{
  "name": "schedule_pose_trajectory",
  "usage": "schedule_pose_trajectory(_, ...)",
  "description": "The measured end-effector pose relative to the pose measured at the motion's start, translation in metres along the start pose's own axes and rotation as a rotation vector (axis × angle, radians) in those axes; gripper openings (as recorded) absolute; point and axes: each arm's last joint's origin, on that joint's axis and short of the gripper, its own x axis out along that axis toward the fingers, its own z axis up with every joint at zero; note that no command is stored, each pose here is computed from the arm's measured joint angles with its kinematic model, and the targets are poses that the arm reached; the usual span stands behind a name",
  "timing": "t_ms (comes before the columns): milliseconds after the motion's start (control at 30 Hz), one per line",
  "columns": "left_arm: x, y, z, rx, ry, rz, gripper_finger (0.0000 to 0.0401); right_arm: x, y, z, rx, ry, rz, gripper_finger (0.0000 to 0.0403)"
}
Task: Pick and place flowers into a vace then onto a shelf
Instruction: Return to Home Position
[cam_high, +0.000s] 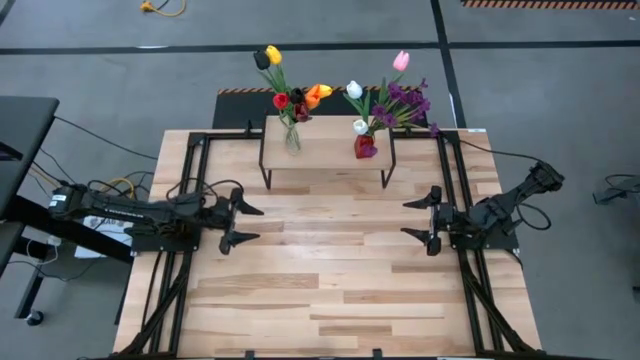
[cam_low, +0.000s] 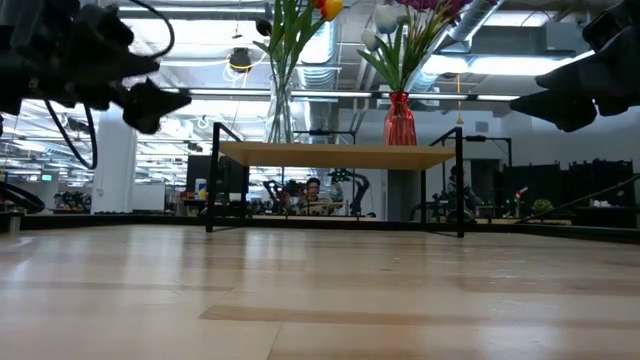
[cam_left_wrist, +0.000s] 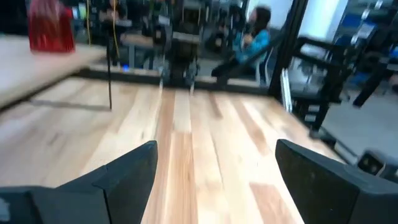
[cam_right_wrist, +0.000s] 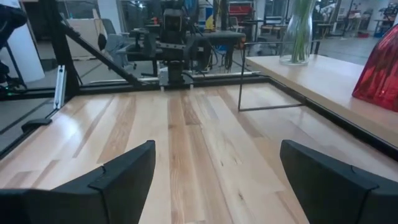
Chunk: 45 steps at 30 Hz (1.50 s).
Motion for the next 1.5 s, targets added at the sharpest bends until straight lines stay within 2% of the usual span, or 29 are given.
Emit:
schedule_pose_trajectory(233,-0.003,0.001,-0.015,-0.056,0.16,0.017,0.0315,0.0,0.0,0.0,0.0,0.0,0.0,0.0335)
schedule_pose_trajectory(400,-0.016,-0.002,-0.019,-0.111,0.225,-0.052,0.0315,0.0,0.0,0.0,0.0,0.0,0.001,0.0335)
schedule_pose_trajectory(900,-0.035,-0.004,0.006,-0.089,-0.048,-0.039,0.0315,0.0,0.0,0.0,-0.001,0.001,0.001,0.0335)
schedule_pose_trajectory(1500,-0.034,-0.004,0.006,-0.089,-0.036,-0.033,0.0315,0.0,0.0,0.0,-0.001,0.001,0.001,0.0335)
